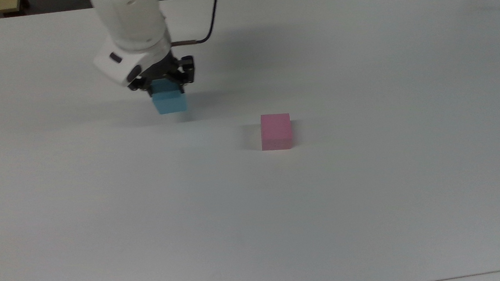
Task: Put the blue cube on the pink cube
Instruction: 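Lift the blue cube and carry it over the pink cube, lowering onto it, then open the gripper to release the blue cube on the pink cube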
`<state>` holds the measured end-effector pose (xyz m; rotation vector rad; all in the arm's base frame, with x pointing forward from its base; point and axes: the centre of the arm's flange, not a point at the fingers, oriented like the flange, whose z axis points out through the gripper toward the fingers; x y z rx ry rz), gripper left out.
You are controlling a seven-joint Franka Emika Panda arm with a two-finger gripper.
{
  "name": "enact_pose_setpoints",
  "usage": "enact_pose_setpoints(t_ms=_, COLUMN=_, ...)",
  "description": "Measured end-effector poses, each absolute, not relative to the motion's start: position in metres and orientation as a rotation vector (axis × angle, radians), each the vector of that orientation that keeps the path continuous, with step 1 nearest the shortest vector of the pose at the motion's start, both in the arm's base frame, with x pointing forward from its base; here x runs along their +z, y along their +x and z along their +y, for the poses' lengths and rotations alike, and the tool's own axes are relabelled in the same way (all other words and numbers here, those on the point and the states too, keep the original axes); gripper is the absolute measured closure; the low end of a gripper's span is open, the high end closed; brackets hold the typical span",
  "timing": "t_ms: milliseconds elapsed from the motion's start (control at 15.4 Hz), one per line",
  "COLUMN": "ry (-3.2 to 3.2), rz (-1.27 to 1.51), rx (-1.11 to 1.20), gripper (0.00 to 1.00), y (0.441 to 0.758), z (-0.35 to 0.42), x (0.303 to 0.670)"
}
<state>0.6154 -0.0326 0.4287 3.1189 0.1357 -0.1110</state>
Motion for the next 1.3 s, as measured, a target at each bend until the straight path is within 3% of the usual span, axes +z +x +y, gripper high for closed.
enact_pose_setpoints(t_ms=389, ry=3.133, rz=-0.068, rx=0.01, gripper=0.36, y=0.631, z=0.085, x=0.465)
enact_pose_setpoints(t_ms=779, ry=3.127, rz=-0.035, rx=-0.027, gripper=0.37, y=0.645, z=0.152, x=0.423)
enact_pose_setpoints(t_ms=1298, ry=3.148, rz=-0.047, rx=0.074, gripper=0.34, y=0.655, z=0.177, x=0.423)
